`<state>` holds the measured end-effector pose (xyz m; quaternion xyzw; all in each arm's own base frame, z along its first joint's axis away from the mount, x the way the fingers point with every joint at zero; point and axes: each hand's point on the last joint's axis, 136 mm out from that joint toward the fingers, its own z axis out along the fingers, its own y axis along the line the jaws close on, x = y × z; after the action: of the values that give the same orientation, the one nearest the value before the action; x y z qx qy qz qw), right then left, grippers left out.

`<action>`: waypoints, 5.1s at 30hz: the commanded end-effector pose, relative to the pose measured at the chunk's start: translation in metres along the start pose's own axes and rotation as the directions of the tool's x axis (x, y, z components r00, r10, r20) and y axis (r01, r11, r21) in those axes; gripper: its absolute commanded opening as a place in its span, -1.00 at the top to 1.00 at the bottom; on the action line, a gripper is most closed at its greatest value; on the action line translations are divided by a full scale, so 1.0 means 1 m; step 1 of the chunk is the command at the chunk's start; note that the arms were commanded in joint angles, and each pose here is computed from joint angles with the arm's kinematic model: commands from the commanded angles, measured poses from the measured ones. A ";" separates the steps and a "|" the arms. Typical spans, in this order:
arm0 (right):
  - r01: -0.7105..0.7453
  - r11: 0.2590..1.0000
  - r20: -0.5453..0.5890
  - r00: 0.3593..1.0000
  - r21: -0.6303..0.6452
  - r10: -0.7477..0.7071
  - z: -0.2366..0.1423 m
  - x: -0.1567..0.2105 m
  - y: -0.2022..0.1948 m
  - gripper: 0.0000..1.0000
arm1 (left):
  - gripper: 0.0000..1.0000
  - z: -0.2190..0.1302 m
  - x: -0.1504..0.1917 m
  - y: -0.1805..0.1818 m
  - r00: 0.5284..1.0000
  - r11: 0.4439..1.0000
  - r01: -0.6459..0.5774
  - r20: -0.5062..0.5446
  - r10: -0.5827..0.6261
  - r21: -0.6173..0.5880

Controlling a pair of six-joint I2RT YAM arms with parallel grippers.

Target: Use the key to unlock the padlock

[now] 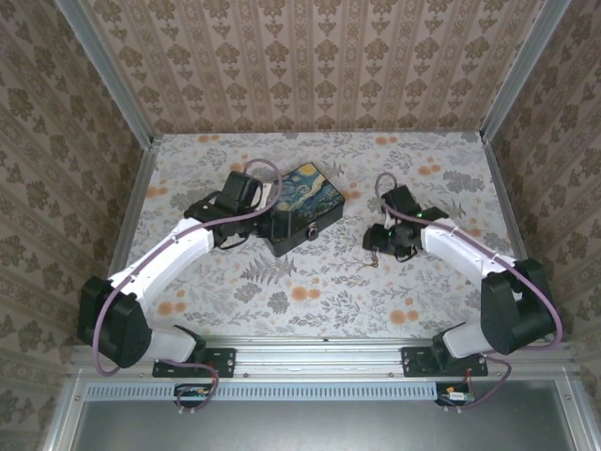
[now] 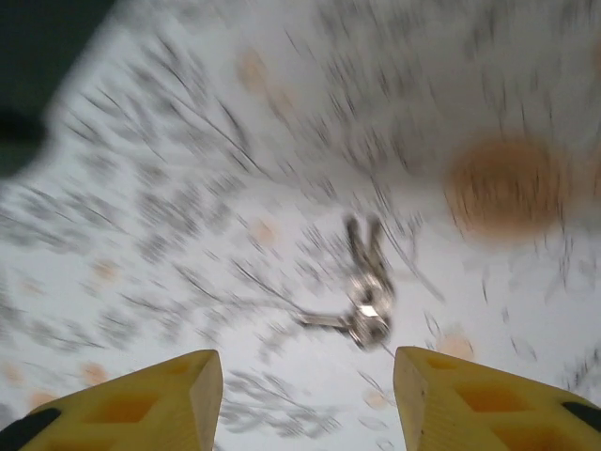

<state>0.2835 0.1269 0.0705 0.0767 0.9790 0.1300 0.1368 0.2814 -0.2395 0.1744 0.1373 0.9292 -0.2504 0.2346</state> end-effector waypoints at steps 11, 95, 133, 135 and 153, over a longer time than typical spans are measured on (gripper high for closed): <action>0.032 0.986 -0.005 0.999 0.165 -0.032 0.031 -0.002 -0.015 0.41 | -0.92 -0.001 -0.012 -0.035 0.998 0.998 -0.064 0.014 0.064 0.003; 0.499 0.543 0.327 0.862 -0.675 -0.386 -0.104 0.002 0.152 1.00 | 0.39 0.006 0.015 -0.137 0.964 0.747 -0.123 -0.100 0.245 0.653; 0.796 0.562 0.703 0.267 0.225 -0.659 -0.079 -0.024 0.147 0.17 | 1.00 0.035 -0.020 -0.099 0.896 0.831 0.422 -0.305 -0.322 0.362; 0.793 0.562 0.697 0.264 0.236 -0.667 -0.077 -0.026 0.147 0.23 | 1.00 0.036 -0.021 -0.100 0.894 0.826 0.427 -0.307 -0.325 0.369; 0.763 0.583 0.708 0.247 0.279 -0.662 -0.078 -0.042 0.153 0.61 | 1.00 0.037 -0.018 -0.101 0.893 0.818 0.431 -0.313 -0.324 0.381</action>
<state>0.3084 0.2467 0.1783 -0.3549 0.7505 0.0821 0.5515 0.2748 -0.3470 0.1955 0.0278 0.8804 -0.4717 0.0403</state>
